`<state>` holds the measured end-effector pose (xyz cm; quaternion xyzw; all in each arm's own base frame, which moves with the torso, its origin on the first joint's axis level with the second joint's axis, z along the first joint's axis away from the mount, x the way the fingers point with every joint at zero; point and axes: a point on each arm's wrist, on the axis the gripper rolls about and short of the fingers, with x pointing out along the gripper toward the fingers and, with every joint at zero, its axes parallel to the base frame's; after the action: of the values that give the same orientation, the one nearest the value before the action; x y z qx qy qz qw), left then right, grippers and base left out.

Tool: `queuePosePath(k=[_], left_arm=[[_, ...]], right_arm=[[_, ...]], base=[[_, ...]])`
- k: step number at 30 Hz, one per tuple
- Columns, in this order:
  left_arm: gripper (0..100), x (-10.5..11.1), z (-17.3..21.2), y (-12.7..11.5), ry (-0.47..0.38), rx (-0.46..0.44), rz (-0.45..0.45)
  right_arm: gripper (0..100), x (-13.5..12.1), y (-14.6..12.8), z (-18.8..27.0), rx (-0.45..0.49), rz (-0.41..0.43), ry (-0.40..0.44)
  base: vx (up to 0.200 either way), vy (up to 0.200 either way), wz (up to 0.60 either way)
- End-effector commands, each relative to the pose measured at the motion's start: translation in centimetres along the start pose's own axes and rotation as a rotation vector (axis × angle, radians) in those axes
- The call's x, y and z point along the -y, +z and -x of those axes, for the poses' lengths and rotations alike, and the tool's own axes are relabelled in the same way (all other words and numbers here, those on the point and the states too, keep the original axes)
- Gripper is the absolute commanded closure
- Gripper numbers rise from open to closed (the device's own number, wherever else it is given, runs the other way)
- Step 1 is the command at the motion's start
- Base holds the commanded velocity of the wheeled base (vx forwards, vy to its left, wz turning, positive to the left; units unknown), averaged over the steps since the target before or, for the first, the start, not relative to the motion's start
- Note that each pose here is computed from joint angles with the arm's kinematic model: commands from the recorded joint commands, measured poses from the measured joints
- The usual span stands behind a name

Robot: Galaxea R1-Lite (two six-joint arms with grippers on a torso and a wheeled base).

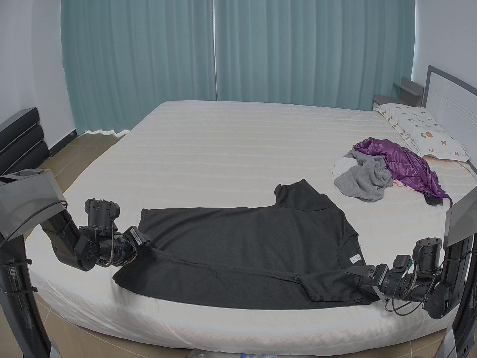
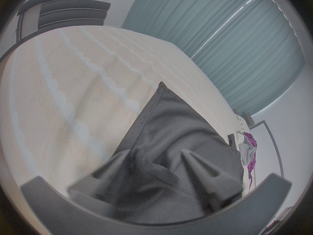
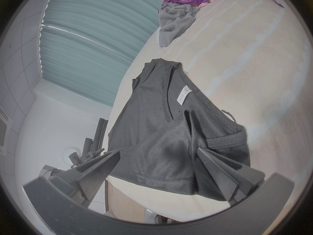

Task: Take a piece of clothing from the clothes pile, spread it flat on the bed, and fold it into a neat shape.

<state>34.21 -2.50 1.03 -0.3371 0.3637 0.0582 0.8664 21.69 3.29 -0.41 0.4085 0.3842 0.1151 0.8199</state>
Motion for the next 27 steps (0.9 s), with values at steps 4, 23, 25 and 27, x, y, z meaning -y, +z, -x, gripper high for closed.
queuePosePath(k=[4,23,25,27], left_arm=[[100,-0.4,0.9,0.5,0.006,0.015,0.015],[100,0.5,4.0,0.5,-0.025,0.044,0.005],[100,0.5,4.0,0.5,-0.025,0.044,0.005],[100,0.5,4.0,0.5,-0.025,0.044,0.005]], right_arm=[[0,-0.3,0.3,-0.1,0.044,0.023,-0.003],[0,-0.2,3.2,-5.7,0.106,0.270,0.063],[0,0.1,3.2,-5.8,0.106,0.287,0.055],[0,0.4,3.2,-6.0,0.104,0.303,0.048]], base=[[0.000,0.000,0.00],[0.000,0.000,0.00],[0.000,0.000,0.00],[0.000,0.000,0.00]])
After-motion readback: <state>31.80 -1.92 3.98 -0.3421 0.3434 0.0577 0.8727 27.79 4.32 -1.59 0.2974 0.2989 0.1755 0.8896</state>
